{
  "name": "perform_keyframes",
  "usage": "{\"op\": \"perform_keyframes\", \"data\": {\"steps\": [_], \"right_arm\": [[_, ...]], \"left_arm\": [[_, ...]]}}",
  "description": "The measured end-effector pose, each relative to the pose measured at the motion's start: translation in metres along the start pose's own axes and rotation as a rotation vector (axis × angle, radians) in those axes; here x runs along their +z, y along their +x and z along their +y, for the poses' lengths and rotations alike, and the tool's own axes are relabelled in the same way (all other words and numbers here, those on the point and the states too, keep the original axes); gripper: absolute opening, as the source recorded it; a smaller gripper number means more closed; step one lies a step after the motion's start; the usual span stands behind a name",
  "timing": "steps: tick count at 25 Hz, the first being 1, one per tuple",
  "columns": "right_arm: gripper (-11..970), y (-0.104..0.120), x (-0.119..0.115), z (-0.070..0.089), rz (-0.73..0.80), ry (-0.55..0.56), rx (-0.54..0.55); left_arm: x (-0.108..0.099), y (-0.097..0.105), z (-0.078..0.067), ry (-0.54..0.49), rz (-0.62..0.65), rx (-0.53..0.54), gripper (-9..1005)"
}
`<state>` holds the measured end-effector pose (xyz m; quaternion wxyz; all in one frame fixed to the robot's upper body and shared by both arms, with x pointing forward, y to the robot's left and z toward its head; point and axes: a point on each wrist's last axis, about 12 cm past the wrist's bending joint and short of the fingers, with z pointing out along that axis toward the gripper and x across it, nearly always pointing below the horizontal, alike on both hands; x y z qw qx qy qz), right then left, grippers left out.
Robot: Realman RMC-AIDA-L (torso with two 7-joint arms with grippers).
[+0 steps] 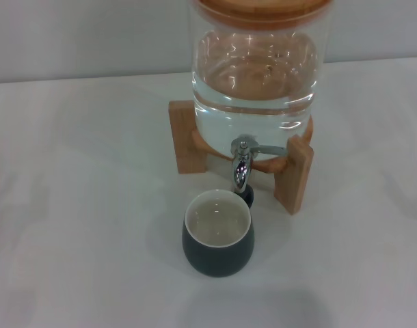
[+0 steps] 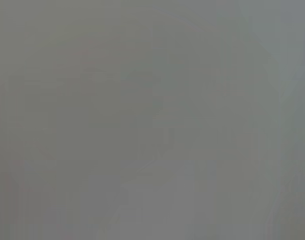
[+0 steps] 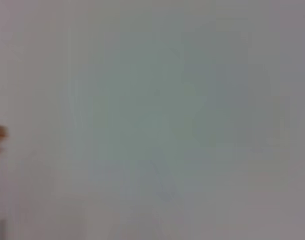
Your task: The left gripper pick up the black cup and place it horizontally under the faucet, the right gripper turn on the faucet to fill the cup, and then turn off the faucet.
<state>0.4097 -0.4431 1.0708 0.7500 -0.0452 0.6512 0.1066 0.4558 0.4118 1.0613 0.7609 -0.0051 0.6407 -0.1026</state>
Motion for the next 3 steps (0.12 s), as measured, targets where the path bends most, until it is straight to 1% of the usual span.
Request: {"op": "perform_keyframes", "data": {"steps": [3], "right_arm": [[782,0.0056,-0.0082,-0.0008,-0.018,0.067,-0.004]], "left_arm": [[-0.0032,-0.0016,0.0007,-0.003,-0.014,-0.001,400]]}}
